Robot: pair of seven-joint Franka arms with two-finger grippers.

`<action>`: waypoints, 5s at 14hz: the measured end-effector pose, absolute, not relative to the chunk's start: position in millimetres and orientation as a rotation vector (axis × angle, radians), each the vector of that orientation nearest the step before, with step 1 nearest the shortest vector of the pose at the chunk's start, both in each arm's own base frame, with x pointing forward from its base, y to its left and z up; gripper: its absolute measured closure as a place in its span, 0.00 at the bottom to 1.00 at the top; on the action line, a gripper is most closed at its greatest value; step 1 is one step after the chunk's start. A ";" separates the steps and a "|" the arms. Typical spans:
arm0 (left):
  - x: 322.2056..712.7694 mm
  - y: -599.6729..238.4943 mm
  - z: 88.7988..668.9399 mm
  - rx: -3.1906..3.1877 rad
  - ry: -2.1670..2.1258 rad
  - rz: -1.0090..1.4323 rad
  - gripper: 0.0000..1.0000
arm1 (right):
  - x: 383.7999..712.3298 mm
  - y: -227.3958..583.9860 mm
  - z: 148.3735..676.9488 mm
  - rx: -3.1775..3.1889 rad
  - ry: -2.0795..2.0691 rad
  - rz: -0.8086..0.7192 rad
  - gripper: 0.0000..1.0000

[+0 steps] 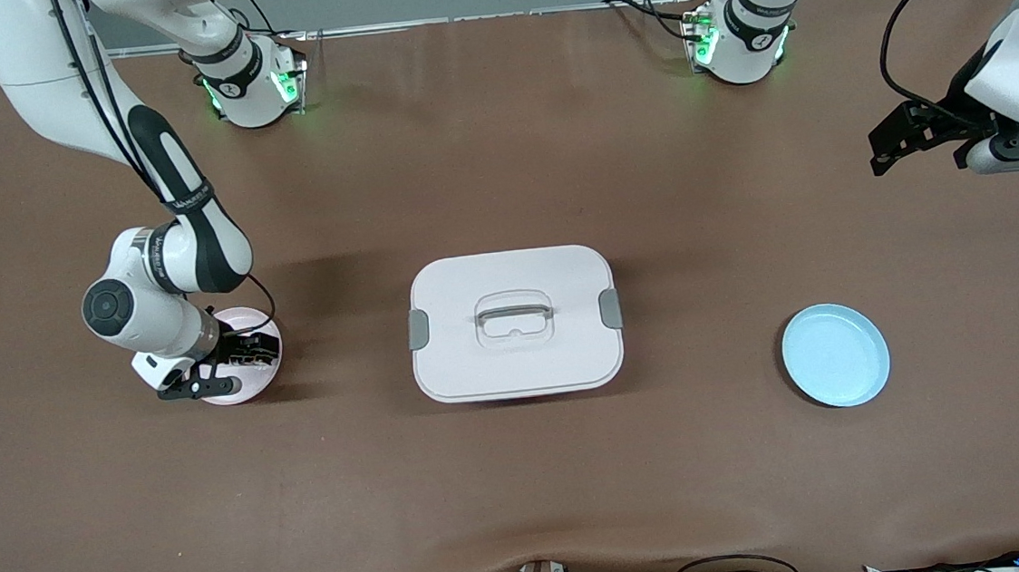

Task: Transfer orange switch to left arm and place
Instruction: 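Grasp the orange-and-black switch with the right gripper, then lift the switch over the box with the right gripper while the left gripper approaches, then close the left gripper on the switch held by the right gripper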

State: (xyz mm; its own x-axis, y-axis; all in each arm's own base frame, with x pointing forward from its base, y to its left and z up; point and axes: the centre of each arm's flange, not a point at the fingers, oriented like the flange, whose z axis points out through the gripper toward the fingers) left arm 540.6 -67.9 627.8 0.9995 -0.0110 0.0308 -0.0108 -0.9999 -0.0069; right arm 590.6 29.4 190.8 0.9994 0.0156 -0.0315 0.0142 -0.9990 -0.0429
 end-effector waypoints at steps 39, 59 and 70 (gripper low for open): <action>533.2 -162.6 612.0 -3.392 0.063 0.067 0.00 | 628.6 356.1 474.9 -2.299 1.418 0.489 0.28; 547.3 -266.7 574.3 -3.784 -0.001 -0.135 0.05 | 573.5 528.2 527.1 -1.584 1.816 0.714 0.28; 552.0 -281.9 558.4 -3.766 0.147 -0.113 0.27 | 541.6 561.7 545.9 -1.564 1.806 0.764 0.28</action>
State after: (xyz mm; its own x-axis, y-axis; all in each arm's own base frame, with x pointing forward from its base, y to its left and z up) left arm 552.0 -281.9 558.4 0.9956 -0.0530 0.0769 -0.0881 -0.8061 0.5852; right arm 541.6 561.7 545.9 -0.1038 -0.6308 -0.7690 -0.9911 0.1304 0.0268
